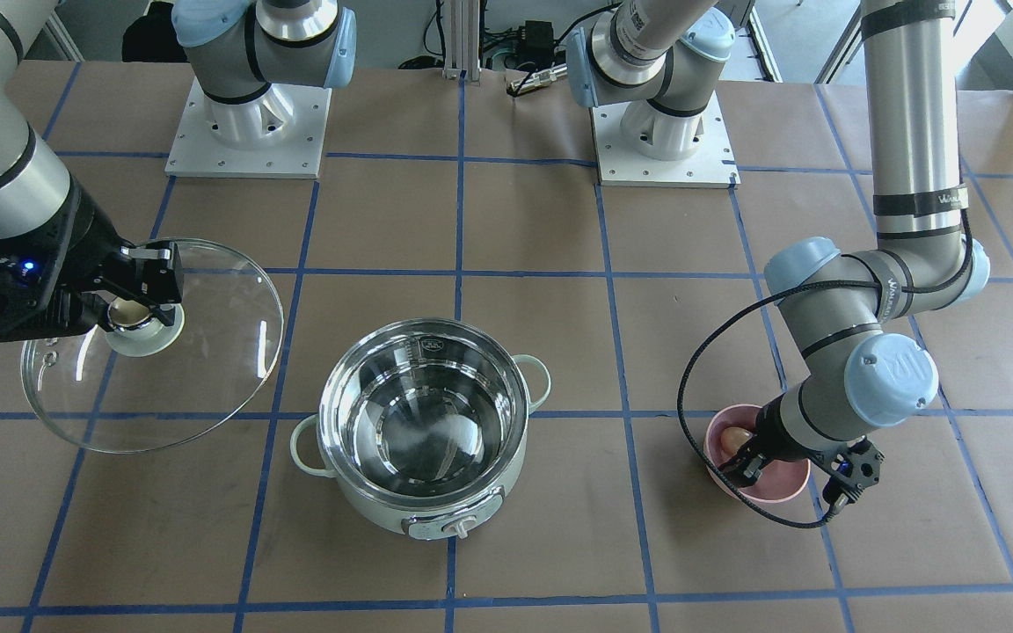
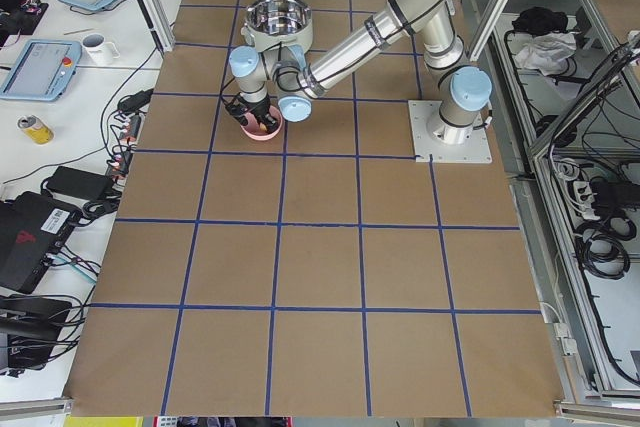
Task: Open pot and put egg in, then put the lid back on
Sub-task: 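Grasp the tan egg in the pink bowl with the left gripper, then lift the egg and carry it with the left gripper over the pot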
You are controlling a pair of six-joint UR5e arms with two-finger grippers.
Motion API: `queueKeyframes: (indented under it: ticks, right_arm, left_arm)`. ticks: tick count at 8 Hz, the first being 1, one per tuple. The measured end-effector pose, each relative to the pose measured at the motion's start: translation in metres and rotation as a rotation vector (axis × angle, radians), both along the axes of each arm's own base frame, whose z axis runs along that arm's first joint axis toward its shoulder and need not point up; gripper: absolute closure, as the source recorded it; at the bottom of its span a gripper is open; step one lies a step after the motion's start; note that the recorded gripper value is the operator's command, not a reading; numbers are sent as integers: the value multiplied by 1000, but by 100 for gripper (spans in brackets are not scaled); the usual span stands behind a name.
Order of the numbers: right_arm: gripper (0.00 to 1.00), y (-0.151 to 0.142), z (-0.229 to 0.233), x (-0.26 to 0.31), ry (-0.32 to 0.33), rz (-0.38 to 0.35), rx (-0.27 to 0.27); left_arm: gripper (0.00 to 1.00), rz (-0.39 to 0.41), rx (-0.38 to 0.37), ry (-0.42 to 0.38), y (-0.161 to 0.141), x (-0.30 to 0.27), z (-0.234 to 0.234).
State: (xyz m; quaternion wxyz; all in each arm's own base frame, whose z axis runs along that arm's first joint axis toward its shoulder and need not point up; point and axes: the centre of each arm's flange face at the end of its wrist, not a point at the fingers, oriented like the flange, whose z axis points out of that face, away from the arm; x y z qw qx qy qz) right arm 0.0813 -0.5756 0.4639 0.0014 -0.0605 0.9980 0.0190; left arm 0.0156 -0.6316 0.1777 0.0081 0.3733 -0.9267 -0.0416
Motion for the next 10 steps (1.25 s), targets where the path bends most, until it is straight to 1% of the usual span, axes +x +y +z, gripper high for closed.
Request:
queueKeyframes:
  ticks: [2,4,5,6,7,8,9,10]
  right_arm:
    - [100,0,-1,0,0,1,1]
    - [100,0,-2,0,0,1,4]
    - [100,0,-2,0,0,1,5]
    - [100,0,-2,0,0,1,5]
    - [100,0,-2,0,0,0,5]
    - [100,1,-2,0,1,0,5]
    - [100,0,-2,0,0,0,4]
    - [100,0,-2,0,1,0,4]
  left_arm:
    - [76,-19,-5,31,-1,-3,2]
    - [78,-40,-16,40,-2,-4,11]
    - [77,-57,-23,40,-1,-4,21]
    - [77,-77,-34,36,0,-4,41]
    - [76,-101,-58,30,4,-6,72]
    - [76,-118,-66,32,11,-10,105]
    - [73,-141,-78,41,16,-24,136]
    - [72,-175,-106,61,22,-52,169]
